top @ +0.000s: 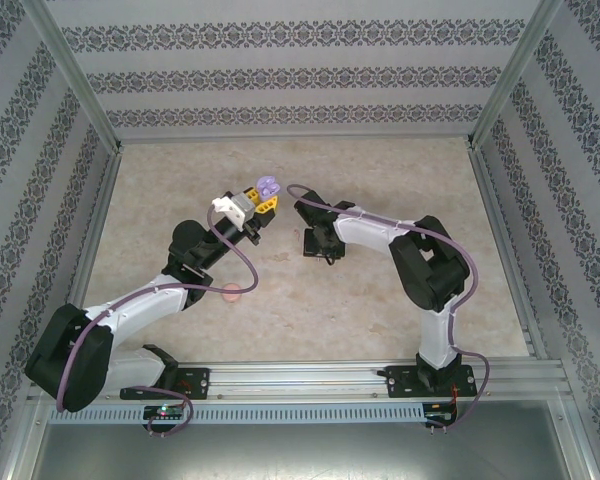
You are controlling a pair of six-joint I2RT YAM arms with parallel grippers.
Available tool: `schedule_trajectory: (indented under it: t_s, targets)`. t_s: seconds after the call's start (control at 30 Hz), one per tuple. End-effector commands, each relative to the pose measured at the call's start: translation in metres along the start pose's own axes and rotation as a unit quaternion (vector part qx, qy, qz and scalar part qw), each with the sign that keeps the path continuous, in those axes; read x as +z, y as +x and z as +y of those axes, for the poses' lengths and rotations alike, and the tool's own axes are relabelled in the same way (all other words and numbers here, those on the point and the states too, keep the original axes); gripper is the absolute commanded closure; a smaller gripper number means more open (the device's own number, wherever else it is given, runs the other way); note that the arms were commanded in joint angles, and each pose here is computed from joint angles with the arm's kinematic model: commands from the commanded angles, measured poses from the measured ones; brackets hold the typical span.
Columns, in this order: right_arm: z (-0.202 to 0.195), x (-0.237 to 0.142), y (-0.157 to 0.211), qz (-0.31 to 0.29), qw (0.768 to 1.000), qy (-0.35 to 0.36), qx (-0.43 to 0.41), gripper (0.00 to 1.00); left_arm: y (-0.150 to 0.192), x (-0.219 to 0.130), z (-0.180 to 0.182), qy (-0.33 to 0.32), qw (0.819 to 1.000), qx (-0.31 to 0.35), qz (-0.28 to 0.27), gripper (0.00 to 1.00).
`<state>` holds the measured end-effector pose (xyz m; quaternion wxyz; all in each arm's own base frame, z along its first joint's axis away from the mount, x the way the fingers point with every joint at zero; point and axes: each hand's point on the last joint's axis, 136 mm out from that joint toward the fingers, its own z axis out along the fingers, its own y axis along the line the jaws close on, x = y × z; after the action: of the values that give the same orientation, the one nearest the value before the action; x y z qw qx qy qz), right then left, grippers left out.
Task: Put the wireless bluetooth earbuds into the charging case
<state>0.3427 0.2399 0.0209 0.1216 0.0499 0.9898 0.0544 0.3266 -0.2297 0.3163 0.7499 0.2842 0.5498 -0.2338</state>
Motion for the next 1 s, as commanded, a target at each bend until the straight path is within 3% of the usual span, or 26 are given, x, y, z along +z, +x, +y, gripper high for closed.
schedule_trajectory:
  t_s: [0.0, 0.97]
  targets:
    - [0.001, 0.003, -0.003, -0.004, 1.000, 0.019, -0.001, 0.54, -0.018, -0.004, 0.006, -0.009, 0.999, 0.004, -0.035, 1.00]
    - [0.006, 0.014, 0.011, 0.016, 0.999, 0.041, -0.023, 0.70, -0.015, -0.004, 0.009, -0.008, 0.999, -0.005, -0.035, 1.00]
